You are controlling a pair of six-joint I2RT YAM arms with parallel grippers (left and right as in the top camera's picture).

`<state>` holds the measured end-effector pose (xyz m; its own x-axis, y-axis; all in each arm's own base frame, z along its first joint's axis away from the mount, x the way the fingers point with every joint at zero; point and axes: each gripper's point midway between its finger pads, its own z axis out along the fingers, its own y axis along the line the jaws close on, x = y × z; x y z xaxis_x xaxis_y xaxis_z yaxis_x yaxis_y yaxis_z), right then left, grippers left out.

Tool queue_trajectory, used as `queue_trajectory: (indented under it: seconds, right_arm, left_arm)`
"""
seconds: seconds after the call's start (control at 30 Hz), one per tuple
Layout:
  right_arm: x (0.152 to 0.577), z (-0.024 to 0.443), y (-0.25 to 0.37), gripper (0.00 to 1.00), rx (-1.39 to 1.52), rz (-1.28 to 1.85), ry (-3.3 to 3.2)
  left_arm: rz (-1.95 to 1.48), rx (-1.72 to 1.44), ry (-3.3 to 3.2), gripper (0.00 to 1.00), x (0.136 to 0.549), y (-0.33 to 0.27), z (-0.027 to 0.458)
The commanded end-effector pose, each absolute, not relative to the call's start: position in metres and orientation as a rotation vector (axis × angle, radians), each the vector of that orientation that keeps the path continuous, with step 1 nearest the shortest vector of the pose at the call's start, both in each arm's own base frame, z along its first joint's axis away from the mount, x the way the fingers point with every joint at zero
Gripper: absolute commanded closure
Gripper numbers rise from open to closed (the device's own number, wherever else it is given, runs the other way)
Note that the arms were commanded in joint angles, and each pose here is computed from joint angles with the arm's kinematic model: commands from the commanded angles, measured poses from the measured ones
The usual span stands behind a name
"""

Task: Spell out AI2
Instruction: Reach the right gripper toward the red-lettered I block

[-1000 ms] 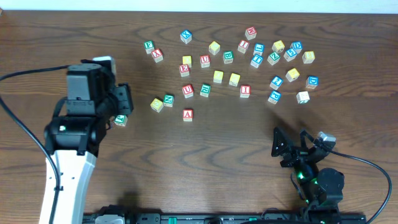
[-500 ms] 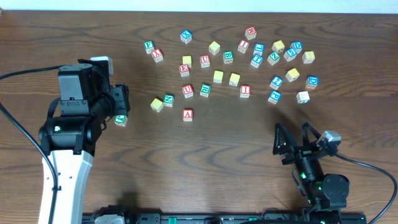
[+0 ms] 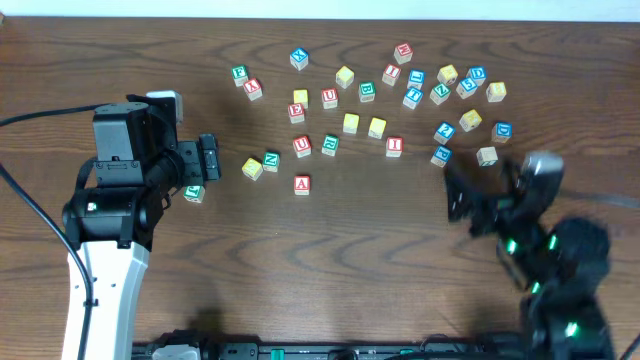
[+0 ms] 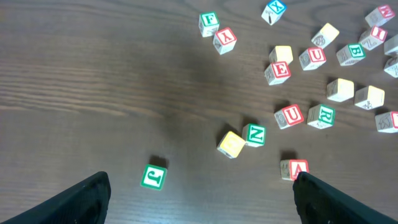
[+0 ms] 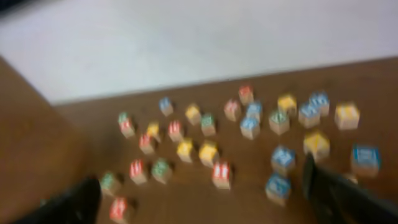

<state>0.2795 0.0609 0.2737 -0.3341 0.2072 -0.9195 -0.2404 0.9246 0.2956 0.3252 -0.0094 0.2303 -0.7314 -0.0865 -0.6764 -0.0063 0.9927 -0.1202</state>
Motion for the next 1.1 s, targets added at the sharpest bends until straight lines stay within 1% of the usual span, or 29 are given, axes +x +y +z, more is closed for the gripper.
queue_trajectory:
  seconds: [0.0,0.03,0.1,0.23,0.33,0.5,0.67,0.73,0.8,1.07]
  right_arm:
    - [0.319,0.285,0.064,0.01,-0.125,0.376,1.980]
    - [0.339,0.287,0.073,0.01,-0.149,0.388,2.084]
    - [0.360,0.289,0.087,0.01,-0.171,0.407,2.196]
    - [0.397,0.285,0.101,0.01,-0.180,0.337,2.380]
    - [0.416,0.275,0.111,0.01,-0.199,0.259,2.486]
    - [0.428,0.254,0.147,0.01,-0.291,0.279,2.542]
    - [0.426,0.238,0.182,0.01,-0.370,0.402,2.563]
    - [0.428,0.235,0.185,0.01,-0.376,0.404,2.562]
    - [0.432,0.232,0.187,0.06,-0.372,0.403,2.562]
    - [0.438,0.203,0.161,0.11,-0.100,0.193,2.661]
  left_arm:
    - [-0.145,-0.061,2.363,0.07,0.327,-0.009,0.243]
    - [-0.145,-0.061,2.363,0.07,0.327,-0.009,0.243]
    - [-0.144,-0.061,2.363,0.07,0.327,-0.009,0.243]
    - [-0.144,-0.061,2.363,0.07,0.327,-0.009,0.243]
    - [-0.144,-0.061,2.363,0.06,0.327,-0.009,0.243]
    - [-0.144,-0.061,2.363,0.06,0.327,-0.009,0.243]
    - [-0.145,-0.061,2.363,0.06,0.327,-0.009,0.243]
    - [-0.144,-0.061,2.363,0.06,0.327,-0.009,0.243]
    - [-0.144,-0.061,2.363,0.05,0.327,-0.009,0.243]
    - [-0.144,-0.061,2.363,0.06,0.327,-0.009,0.243]
